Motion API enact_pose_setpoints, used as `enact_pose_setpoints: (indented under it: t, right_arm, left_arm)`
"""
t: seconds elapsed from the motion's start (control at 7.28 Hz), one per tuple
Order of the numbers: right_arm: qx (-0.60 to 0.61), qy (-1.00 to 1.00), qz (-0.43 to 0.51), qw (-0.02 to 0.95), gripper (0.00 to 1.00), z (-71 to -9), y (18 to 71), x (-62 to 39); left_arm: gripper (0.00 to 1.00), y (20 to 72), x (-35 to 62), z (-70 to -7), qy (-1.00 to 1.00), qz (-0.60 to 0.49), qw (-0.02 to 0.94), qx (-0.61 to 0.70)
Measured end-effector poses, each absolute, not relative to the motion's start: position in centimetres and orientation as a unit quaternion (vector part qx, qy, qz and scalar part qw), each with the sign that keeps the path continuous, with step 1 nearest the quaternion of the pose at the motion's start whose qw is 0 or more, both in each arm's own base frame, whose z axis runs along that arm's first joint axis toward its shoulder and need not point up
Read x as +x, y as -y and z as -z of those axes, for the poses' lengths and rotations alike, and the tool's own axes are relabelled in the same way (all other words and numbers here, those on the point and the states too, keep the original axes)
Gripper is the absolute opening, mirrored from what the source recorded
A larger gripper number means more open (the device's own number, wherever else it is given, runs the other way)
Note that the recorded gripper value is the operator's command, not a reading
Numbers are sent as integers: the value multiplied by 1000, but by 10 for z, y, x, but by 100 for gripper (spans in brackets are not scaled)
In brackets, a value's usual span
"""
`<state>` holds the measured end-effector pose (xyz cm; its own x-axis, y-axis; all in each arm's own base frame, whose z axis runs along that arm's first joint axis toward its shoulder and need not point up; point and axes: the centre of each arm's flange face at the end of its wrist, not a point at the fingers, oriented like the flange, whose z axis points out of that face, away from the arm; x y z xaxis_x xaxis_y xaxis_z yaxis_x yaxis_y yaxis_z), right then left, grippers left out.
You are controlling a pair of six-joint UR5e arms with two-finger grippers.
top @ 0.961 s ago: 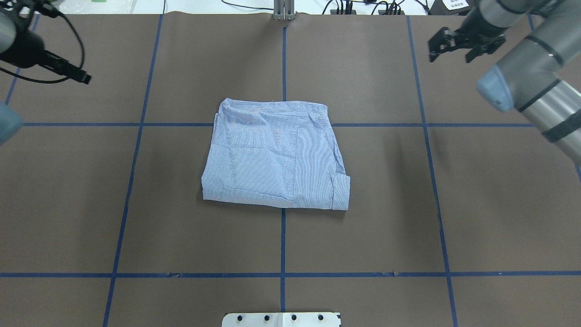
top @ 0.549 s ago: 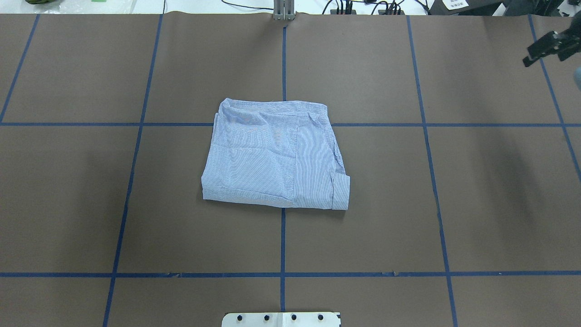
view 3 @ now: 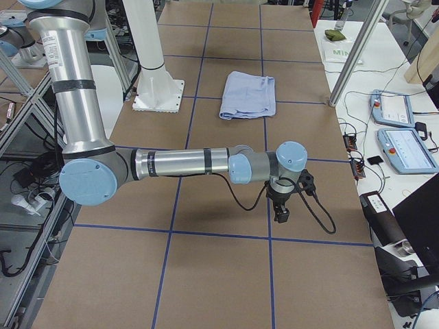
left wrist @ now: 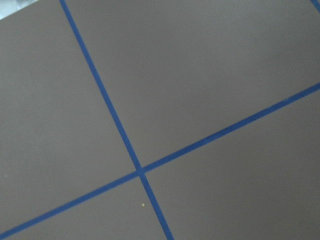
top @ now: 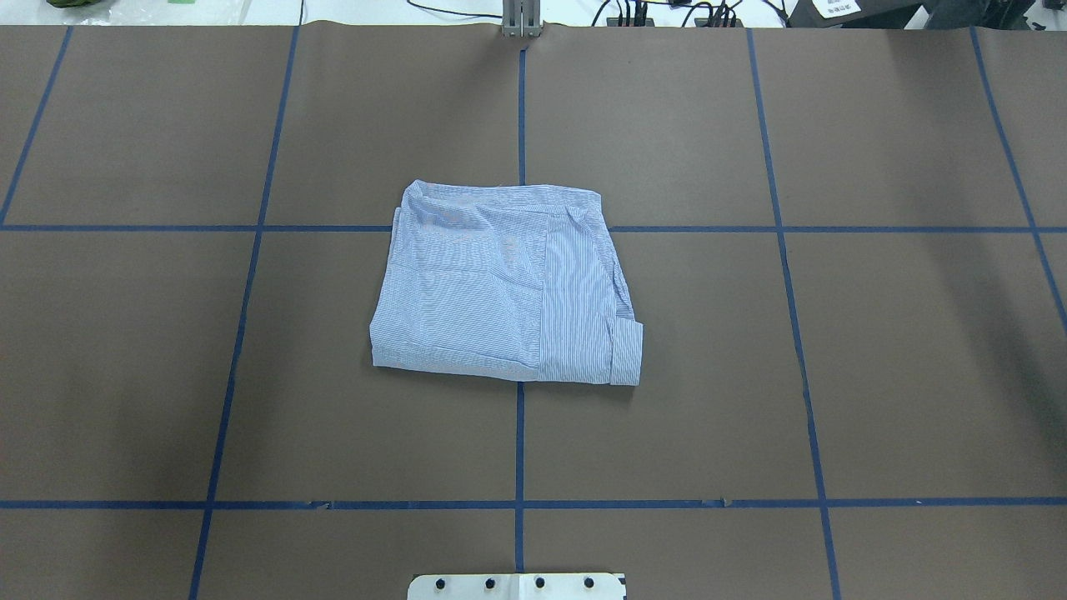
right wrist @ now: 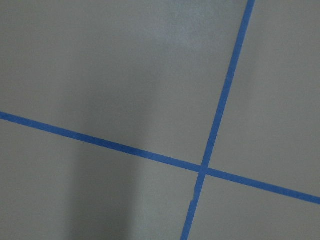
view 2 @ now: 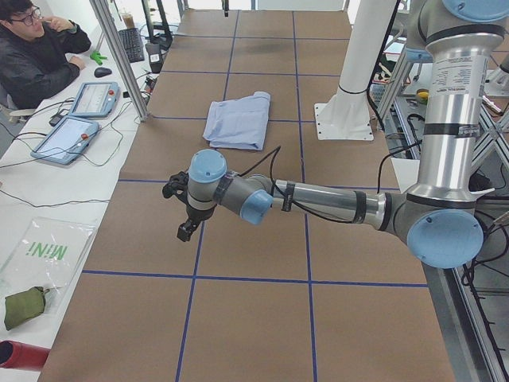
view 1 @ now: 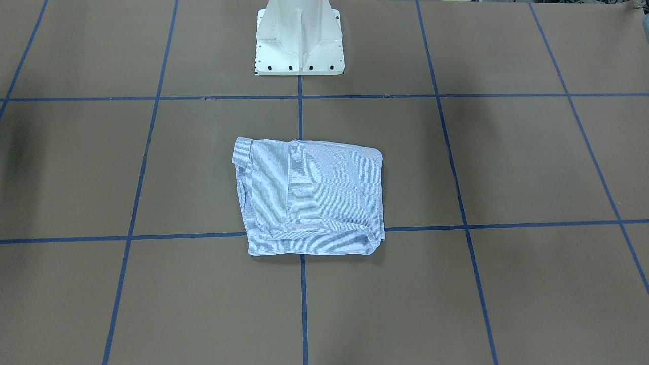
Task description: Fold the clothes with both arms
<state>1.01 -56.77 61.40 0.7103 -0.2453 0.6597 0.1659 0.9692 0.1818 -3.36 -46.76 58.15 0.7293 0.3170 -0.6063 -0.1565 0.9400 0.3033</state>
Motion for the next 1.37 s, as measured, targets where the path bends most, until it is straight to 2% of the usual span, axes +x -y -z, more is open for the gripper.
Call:
enact_pose_setpoints:
  t: [0.27,0.55,0.96,1.37]
  right_arm:
    - [50,364,105,924,100,-619,559,12]
    - [48,365,101,924,100,-622,545,14]
    - [38,367,47,928,100,-617,500,28]
    - [34,366,28,930,100,-622,480,39]
  left_arm:
    - [100,448,-65,-575,-348,-76,933,56]
    - [100,439,-94,-565,-370,-45,925,70]
    - [100,443,-94,-566,-412,-40,906,83]
    - [100,445,-94,-576,-416,-43,904,86]
